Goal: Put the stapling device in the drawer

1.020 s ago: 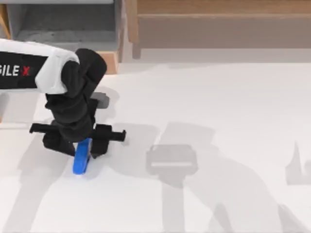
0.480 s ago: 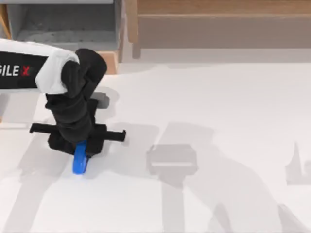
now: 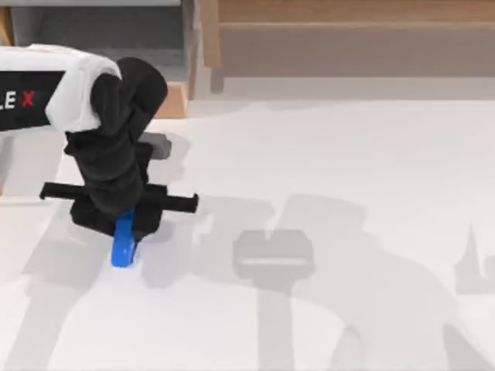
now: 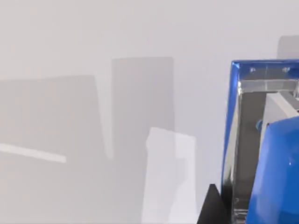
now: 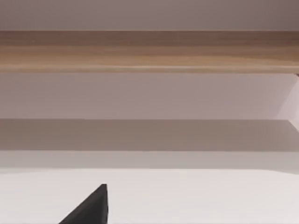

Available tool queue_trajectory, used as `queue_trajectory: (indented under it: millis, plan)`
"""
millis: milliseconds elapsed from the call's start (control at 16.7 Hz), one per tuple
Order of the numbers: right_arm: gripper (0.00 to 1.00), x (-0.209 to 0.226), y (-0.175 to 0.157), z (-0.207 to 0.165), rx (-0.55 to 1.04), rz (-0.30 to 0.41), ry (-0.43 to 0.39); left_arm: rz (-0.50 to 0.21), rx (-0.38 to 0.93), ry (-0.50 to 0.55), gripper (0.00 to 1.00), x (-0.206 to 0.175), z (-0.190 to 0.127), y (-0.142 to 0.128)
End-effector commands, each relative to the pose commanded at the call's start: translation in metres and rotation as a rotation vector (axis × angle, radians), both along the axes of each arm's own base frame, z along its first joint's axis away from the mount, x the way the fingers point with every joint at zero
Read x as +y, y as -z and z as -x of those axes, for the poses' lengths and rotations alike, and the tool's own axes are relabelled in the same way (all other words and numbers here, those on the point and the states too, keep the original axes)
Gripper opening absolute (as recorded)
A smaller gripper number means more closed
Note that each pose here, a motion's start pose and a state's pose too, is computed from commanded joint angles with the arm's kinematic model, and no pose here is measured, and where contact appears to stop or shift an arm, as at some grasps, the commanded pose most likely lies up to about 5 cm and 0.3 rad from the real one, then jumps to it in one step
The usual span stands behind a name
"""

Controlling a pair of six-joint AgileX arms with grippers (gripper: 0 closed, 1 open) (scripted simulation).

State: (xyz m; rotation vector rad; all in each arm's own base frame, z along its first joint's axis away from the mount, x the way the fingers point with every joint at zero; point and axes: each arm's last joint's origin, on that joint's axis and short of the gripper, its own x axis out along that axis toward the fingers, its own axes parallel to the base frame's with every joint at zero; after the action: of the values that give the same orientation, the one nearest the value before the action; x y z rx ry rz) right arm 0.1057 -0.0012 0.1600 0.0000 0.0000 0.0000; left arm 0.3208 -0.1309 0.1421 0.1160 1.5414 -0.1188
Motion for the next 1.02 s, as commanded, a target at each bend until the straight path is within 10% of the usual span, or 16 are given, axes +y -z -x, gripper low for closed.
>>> queue_trajectory:
  millis: [420, 1020]
  plan:
    - [1.00, 0.000, 0.000, 0.000, 0.000, 0.000, 0.000, -0.006, -0.025, 0.017, 0.00, 0.004, -0.006, -0.009]
    - [1.00, 0.000, 0.000, 0.000, 0.000, 0.000, 0.000, -0.182, -0.348, 0.133, 0.00, 0.124, -0.091, -0.155]
